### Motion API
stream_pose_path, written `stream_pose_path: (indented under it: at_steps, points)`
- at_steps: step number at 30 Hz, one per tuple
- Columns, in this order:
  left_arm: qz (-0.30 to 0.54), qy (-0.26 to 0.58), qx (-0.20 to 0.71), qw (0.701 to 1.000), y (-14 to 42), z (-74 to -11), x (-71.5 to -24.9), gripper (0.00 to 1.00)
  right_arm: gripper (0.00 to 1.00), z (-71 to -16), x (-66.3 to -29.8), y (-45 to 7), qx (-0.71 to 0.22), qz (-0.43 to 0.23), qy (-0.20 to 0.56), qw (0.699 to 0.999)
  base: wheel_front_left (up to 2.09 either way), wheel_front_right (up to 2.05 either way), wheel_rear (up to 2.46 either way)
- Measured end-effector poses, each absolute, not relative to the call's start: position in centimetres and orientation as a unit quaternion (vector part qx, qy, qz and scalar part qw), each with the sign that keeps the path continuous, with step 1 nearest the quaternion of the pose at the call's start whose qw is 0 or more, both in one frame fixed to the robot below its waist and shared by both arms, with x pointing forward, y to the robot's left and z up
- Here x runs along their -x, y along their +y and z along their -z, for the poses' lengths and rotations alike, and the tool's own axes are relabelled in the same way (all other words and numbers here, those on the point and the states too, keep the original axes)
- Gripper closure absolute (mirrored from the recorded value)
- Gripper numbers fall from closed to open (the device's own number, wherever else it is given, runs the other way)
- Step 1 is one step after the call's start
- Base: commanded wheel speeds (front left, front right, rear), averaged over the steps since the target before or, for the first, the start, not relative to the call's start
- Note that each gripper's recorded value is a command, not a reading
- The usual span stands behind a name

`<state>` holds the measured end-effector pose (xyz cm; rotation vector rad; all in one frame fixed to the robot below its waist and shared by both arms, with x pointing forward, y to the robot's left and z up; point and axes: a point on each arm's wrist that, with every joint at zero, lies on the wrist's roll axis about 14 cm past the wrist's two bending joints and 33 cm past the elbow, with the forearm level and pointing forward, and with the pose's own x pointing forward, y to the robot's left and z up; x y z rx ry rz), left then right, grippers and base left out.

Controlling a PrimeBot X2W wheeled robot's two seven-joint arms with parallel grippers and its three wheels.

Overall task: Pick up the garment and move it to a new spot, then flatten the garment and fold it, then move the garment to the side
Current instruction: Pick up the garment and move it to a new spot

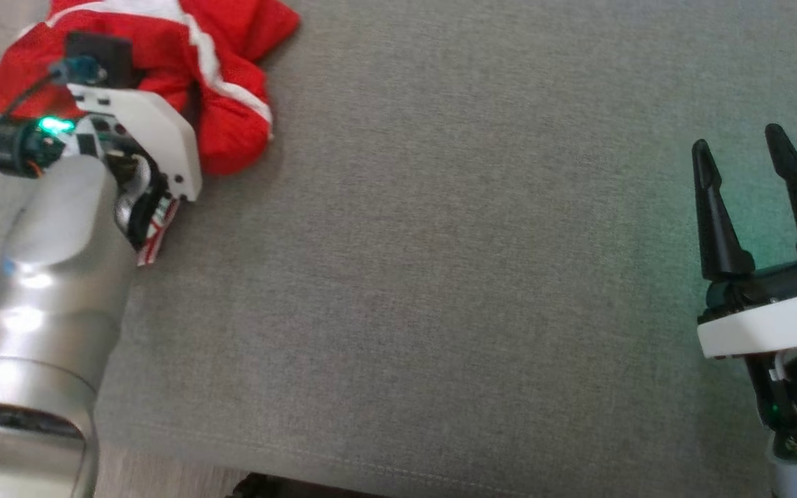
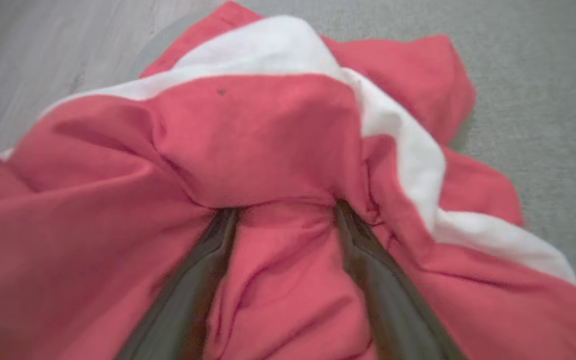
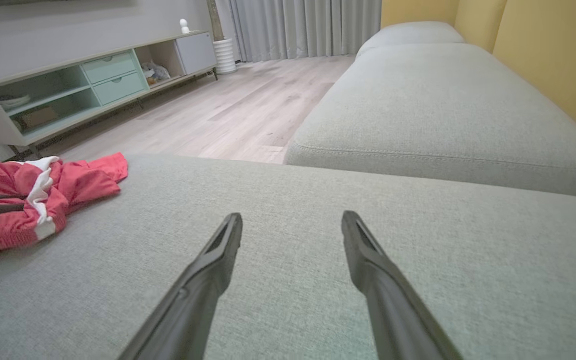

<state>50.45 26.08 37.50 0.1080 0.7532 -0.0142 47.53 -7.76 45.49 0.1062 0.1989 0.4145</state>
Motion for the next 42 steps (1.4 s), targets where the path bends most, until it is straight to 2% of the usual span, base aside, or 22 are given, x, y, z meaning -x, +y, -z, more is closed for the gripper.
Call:
stream_pose_path:
  at_steps: [3, 5, 11, 16, 22, 28, 34, 42]
  points:
    - [0.010, 0.400, -0.056, 0.915, 26.0, -36.4, -50.9, 0.00, 0.00, -44.5, -47.4, -8.6, -0.051, -0.194, 0.109, 0.974, 0.00, 0.00, 0.00]
    - [0.012, 0.403, -0.058, 0.914, 25.9, -36.4, -51.3, 1.00, 0.00, -44.3, -47.4, -9.0, -0.051, -0.188, 0.110, 0.975, 0.00, 0.00, 0.00]
    - [0.008, 0.351, -0.060, 0.934, 26.7, -38.1, -52.2, 1.00, 0.00, -45.3, -47.7, -9.3, -0.053, -0.182, 0.090, 0.978, 0.00, 0.00, 0.00]
    - [-0.019, 0.254, -0.034, 0.966, 27.6, -42.3, -52.8, 1.00, 0.00, -46.8, -47.1, -9.3, -0.061, -0.176, 0.074, 0.980, 0.00, 0.00, 0.00]
    - [-0.047, 0.149, -0.026, 0.987, 28.8, -47.4, -51.3, 1.00, 0.00, -49.1, -45.5, -9.0, -0.066, -0.175, 0.053, 0.981, 0.00, 0.00, 0.00]
    - [-0.038, 0.036, -0.017, 0.999, 27.2, -53.1, -49.1, 1.00, 0.00, -51.5, -43.0, -9.1, -0.069, -0.170, 0.033, 0.983, 0.00, 0.00, 0.00]
    - [0.020, 0.000, 0.000, 1.000, 21.5, -54.1, -47.0, 1.00, 0.00, -52.8, -41.1, -10.9, -0.067, -0.142, 0.020, 0.987, 0.00, 0.00, 0.00]
    - [0.191, 0.005, 0.028, 0.981, 7.5, -54.3, -46.0, 1.00, 0.00, -53.7, -39.3, -15.3, -0.062, -0.079, 0.007, 0.995, 0.00, 0.00, 0.00]
